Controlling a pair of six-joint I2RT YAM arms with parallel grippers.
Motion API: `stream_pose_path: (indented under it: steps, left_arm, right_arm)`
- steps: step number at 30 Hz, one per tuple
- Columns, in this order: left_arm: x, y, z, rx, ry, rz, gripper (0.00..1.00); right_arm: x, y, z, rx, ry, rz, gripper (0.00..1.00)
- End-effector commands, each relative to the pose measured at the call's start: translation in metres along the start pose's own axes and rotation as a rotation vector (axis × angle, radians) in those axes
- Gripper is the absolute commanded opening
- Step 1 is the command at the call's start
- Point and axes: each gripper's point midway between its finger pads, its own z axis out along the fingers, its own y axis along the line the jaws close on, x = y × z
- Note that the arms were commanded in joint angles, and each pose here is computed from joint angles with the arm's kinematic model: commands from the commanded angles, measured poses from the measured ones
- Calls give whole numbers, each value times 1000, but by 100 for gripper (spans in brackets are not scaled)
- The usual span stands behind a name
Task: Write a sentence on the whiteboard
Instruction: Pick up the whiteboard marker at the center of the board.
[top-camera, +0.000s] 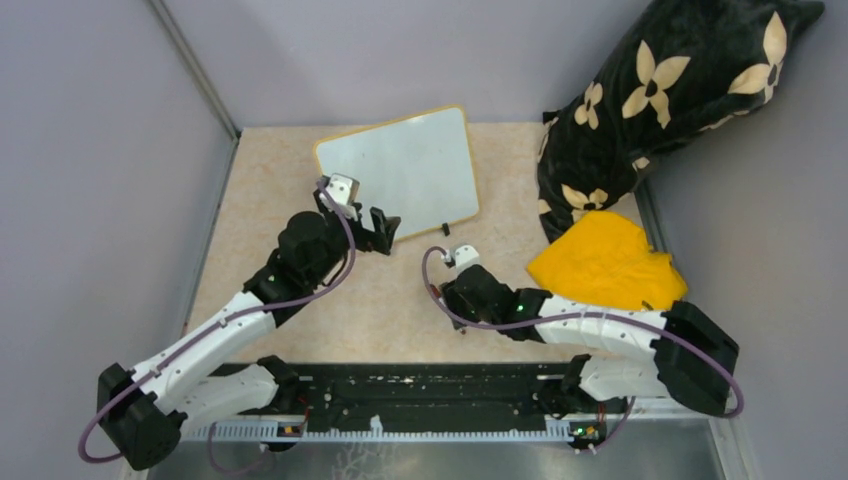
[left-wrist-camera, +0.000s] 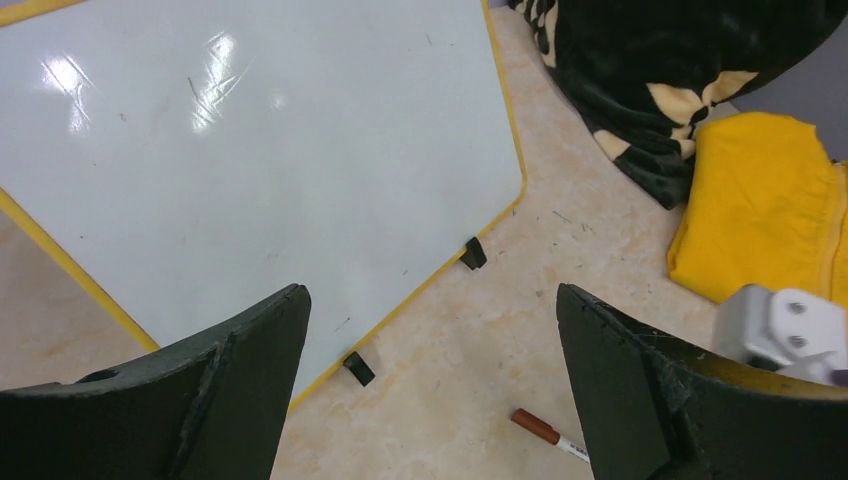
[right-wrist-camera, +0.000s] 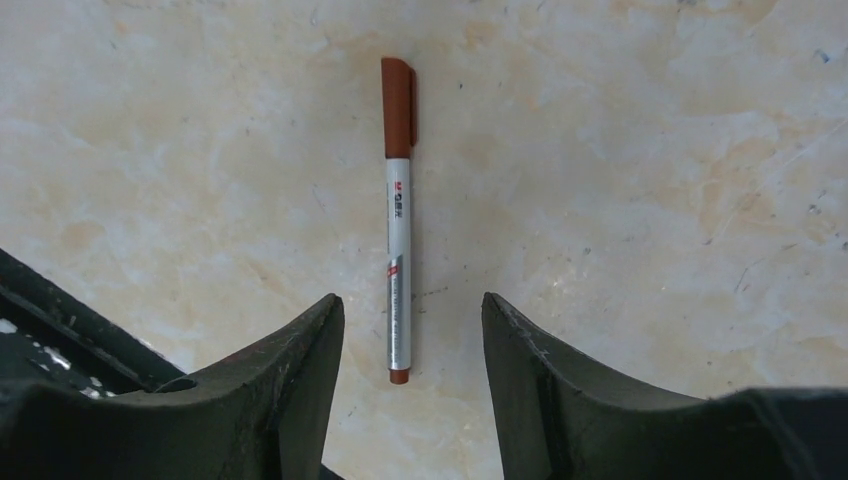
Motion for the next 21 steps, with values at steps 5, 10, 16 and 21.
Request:
stream_pose_path:
  steps: [5, 10, 16, 21]
  left_arm:
    - [-25, -3, -12, 21, -99, -10, 99]
    - [-27, 1, -15, 1, -106, -13, 99]
    - [-31, 1, -17, 4, -116, -16, 99]
    - [-32, 2, -18, -3, -118, -17, 99]
  right_arm:
    - [-6, 16, 23, 21, 101, -8, 43]
    - [-3, 20, 31, 26, 144, -15, 42]
    - [7, 18, 41, 57, 207, -24, 41]
    - [12, 16, 47, 58, 228, -18, 41]
